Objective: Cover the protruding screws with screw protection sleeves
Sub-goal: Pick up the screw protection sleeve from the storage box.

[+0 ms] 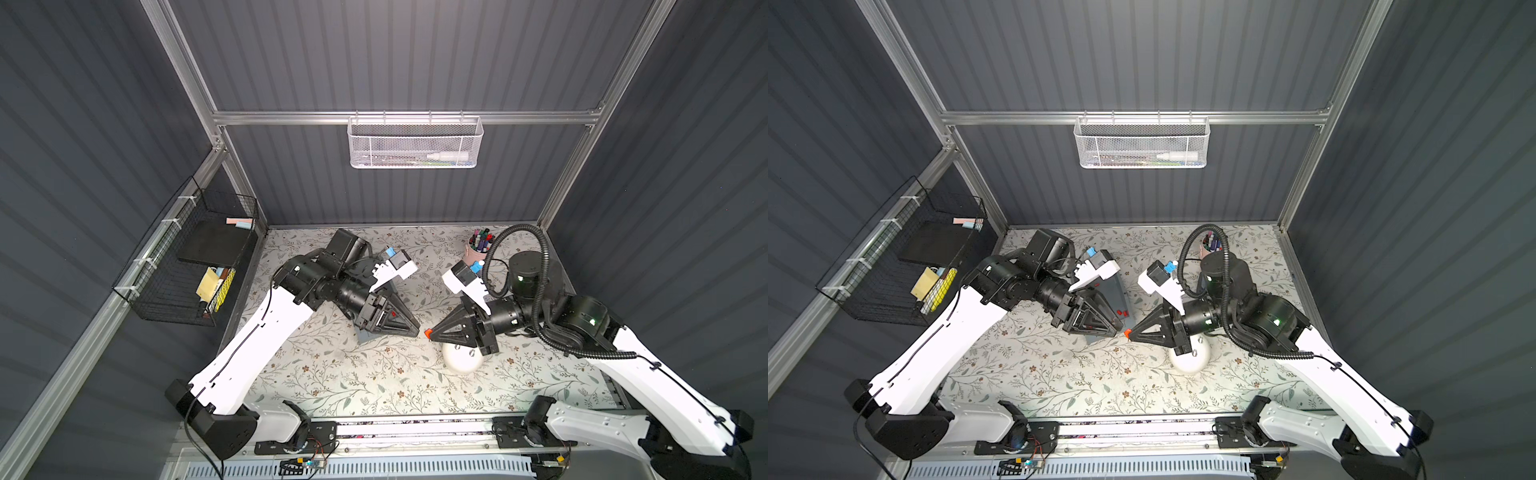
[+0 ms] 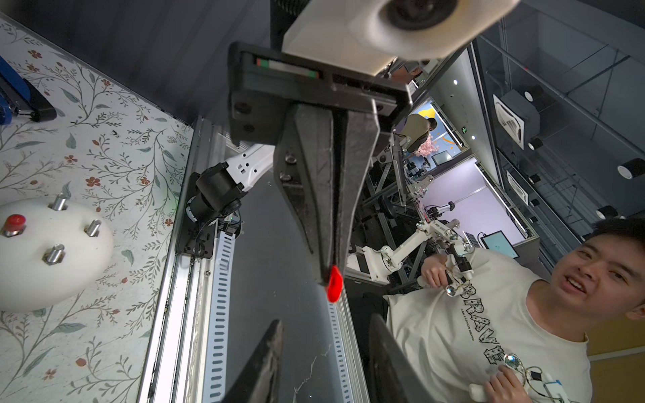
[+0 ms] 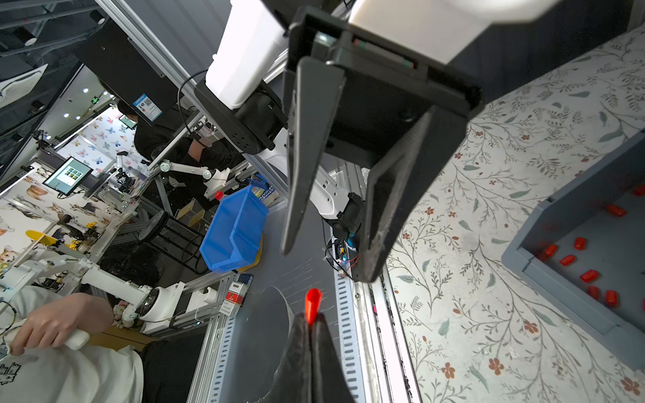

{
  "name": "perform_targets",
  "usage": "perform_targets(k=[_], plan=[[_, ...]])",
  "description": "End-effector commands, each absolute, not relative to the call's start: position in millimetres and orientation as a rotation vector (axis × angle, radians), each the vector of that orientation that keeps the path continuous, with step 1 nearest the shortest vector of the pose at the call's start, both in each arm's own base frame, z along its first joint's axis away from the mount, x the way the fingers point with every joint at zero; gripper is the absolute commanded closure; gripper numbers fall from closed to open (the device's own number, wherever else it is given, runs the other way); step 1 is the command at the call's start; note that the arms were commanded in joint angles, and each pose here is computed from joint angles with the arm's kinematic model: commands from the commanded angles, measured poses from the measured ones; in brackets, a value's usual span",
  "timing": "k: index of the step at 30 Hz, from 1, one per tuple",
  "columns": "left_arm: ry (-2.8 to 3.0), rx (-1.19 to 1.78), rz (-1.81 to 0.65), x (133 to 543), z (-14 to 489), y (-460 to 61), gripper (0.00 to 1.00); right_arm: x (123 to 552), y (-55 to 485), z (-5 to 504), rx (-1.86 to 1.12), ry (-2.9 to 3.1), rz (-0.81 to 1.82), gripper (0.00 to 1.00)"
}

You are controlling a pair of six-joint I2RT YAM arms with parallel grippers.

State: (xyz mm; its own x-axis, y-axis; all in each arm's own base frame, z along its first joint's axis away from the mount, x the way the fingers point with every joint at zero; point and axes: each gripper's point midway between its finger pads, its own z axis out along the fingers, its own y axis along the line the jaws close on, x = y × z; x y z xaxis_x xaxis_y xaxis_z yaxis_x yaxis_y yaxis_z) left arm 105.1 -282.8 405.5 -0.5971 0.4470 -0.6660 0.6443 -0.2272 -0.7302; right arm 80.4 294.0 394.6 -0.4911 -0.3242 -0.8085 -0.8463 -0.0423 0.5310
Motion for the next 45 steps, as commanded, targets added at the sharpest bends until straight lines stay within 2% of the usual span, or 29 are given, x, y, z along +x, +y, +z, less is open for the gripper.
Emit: perform_targets(k=[1, 8, 20, 33, 45], plan=[[1.794, 1.361, -1.928, 95.5, 411.0, -278.0, 0.61, 79.4, 294.2, 403.1, -1.240, 1.778, 1.572, 1.00], [1.853, 1.354, -1.905, 93.8, 402.7, -275.4, 0.67, 84.3, 301.6, 402.4, -1.241, 1.780, 1.592, 1.00], [1.890, 1.356, -1.858, 94.0, 391.6, -273.7, 0.62, 89.7, 311.5, 397.5, -1.236, 1.800, 1.633, 1.00], [1.867, 1.382, -1.829, 91.5, 386.6, -271.3, 0.74, 93.3, 316.0, 378.3, -1.247, 1.883, 1.631, 1.00], [1.843, 1.392, -1.822, 93.1, 384.3, -272.6, 0.75, 90.3, 316.7, 372.6, -1.275, 1.920, 1.653, 1.00]])
